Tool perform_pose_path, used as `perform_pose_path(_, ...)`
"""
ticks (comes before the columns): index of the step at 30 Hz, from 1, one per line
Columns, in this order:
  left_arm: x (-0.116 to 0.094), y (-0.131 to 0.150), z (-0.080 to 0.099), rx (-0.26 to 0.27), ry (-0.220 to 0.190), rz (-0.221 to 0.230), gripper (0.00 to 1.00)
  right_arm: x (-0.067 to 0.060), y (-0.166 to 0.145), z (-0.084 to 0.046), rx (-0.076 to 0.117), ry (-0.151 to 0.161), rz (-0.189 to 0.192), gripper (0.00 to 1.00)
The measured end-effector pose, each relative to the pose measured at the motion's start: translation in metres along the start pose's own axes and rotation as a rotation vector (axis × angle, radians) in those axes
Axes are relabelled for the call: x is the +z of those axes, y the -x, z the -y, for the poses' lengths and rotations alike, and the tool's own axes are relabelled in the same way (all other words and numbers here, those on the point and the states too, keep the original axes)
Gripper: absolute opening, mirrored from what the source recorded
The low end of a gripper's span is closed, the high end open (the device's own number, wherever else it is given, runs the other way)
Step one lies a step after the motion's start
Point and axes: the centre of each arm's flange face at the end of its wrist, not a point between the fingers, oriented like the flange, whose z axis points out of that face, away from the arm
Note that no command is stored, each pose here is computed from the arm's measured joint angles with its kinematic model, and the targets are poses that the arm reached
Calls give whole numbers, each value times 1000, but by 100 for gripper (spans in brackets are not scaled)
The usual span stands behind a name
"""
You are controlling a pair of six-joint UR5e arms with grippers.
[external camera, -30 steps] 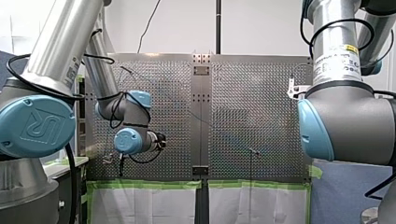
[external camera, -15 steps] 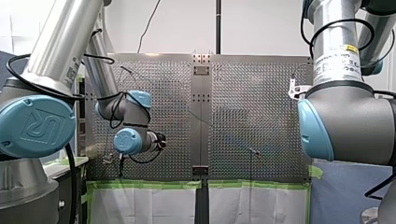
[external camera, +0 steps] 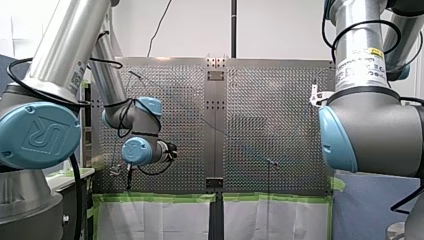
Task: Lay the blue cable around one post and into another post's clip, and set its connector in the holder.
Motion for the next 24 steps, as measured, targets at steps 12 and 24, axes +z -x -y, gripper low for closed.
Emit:
perform_pose_path(12,0,0,0,0,0,0,100,-3,2,-7,8,77,22,99)
perform_pose_path(24,0,0,0,0,0,0,100,-13,10,-15,-4,181,101,99)
